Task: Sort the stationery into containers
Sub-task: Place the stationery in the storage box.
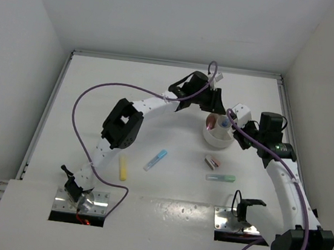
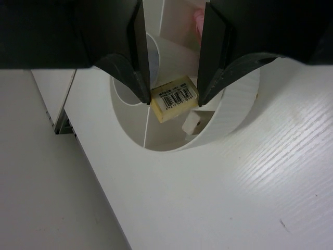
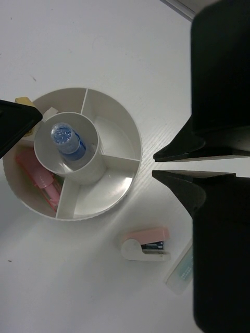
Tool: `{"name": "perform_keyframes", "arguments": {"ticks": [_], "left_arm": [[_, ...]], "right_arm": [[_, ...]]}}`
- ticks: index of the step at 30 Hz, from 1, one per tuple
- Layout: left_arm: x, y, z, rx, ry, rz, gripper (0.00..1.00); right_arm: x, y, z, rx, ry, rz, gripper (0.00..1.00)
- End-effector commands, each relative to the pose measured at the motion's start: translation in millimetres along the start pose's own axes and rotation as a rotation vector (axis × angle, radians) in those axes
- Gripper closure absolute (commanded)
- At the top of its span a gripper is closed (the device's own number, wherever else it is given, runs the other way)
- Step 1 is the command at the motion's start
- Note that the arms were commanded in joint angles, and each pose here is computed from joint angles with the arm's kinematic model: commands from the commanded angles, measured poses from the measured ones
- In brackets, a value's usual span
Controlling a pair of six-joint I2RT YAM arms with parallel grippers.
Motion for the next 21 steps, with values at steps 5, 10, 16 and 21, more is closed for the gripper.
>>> {"name": "perform_keyframes", "arguments": {"ticks": [5,10,16,21], "left_arm": [[14.3,2.9,-16.8,-0.034,0.031,-0.039,0.68],[16.7,2.5,-16.7,-0.018,0.040,-0.048,0.65],[18.0,3.7,-16.8,-0.018,0.040,-0.049,0.64],[16.4,8.5,-13.4,-0.017,0.029,-0.046,0.56]], "right_arm": [[2.0,1.9,0.7,0.011,-0.007,-0.018,0.88],[2.3,2.1,1.3,0.019,-0.007,-0.023,0.88],[2.3,2.1,1.3,0.019,-0.007,-0.023,0.88],[2.7,2.3,1.5,0.026,-0.016,-0.028,0.88]]}}
Point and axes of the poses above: each gripper's point midway between its finger pads, its own y axis out along the fingers, its own z axis along the line the jaws close on, x = y × z, the point moved 10 cm from there along -y, back along the fingers, and after that the axes turned 4 degrees about y, right-handed, at the moved point
